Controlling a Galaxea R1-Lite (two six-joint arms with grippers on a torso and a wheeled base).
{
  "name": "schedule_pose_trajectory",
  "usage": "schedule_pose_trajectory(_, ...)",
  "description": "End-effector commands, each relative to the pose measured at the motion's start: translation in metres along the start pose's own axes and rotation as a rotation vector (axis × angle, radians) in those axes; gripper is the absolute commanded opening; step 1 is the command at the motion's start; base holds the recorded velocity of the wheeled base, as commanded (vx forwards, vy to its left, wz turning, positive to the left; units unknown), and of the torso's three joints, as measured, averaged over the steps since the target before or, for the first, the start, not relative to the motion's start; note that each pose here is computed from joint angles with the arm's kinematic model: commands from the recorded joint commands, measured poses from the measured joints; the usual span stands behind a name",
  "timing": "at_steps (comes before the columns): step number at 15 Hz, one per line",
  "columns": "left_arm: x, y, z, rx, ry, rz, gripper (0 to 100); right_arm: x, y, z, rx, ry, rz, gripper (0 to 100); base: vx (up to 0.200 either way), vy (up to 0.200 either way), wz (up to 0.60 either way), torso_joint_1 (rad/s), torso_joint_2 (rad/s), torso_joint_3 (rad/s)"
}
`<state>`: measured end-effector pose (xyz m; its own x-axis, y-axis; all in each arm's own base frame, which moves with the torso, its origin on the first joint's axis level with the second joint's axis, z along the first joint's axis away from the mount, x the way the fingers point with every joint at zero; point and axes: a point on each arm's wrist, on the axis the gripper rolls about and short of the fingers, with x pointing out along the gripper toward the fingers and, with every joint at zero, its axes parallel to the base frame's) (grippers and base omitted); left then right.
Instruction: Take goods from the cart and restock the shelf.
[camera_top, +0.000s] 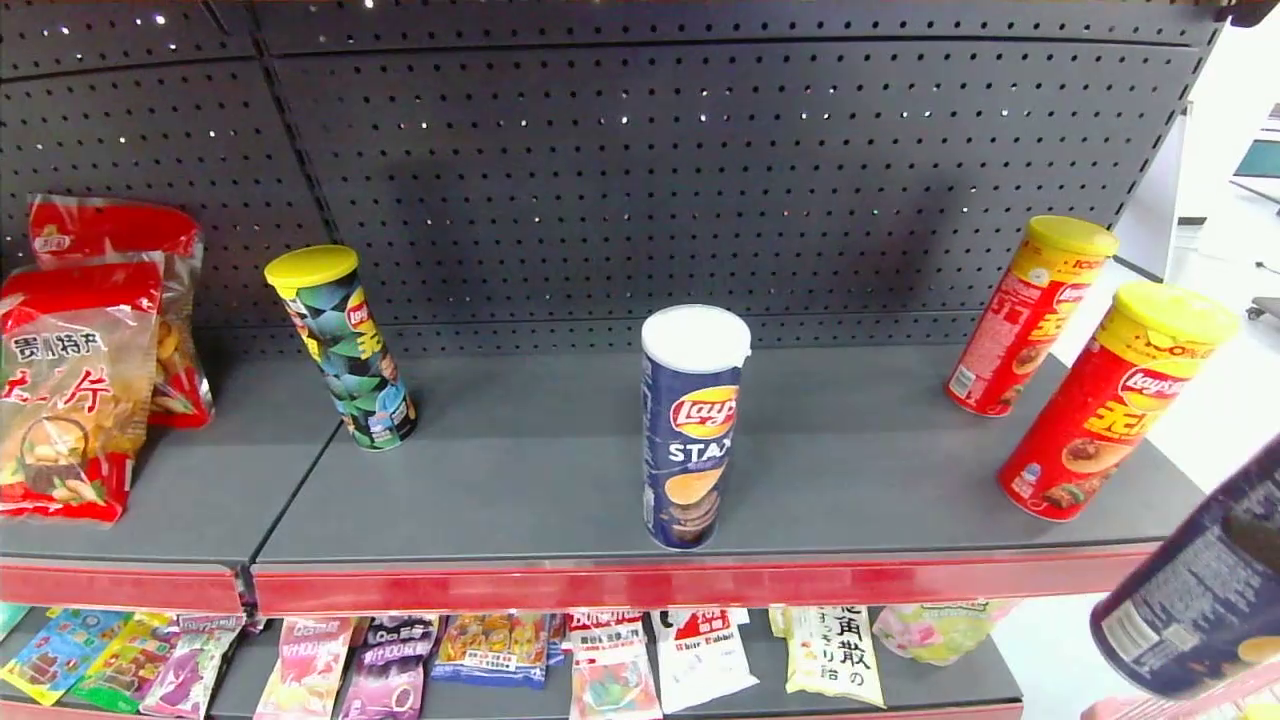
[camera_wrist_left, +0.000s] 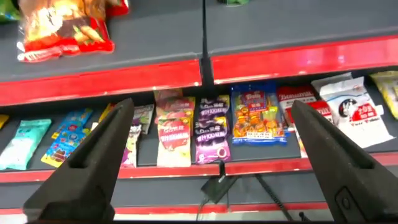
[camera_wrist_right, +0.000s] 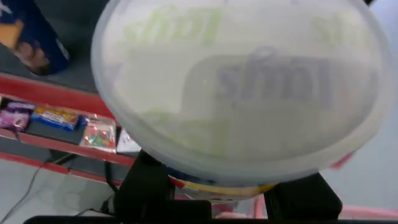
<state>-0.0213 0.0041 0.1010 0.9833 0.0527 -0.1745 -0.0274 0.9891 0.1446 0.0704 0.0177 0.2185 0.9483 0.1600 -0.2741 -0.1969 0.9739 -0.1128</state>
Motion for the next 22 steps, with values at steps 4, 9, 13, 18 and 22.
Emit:
schedule_pose_trajectory(4,-0.001,-0.001,-0.010,-0.003,-0.012,0.002,100,0.091,0.024,0.067,-0.017,-0.004,0.196,0,0.000,0.000,0.00,0.000,0.00,0.000)
schedule_pose_trajectory(9,0.000,-0.002,-0.012,-0.035,-0.014,-0.026,100,0.163,0.040,0.080,-0.020,-0.034,0.252,0,0.000,0.000,0.00,0.000,0.00,0.000)
schedule_pose_trajectory(13,0.000,-0.002,-0.012,-0.035,-0.017,-0.024,100,0.207,0.049,0.084,-0.025,-0.006,0.259,0,0.000,0.000,0.00,0.000,0.00,0.000)
schedule_pose_trajectory(18,0.000,-0.002,-0.012,-0.035,-0.015,-0.024,100,0.243,0.066,0.085,-0.061,-0.062,0.335,0,0.000,0.000,0.00,0.000,0.00,0.000)
schedule_pose_trajectory(22,0.000,-0.002,-0.012,-0.035,-0.015,-0.021,100,0.266,0.091,0.089,-0.068,-0.070,0.385,0,0.000,0.000,0.00,0.000,0.00,0.000)
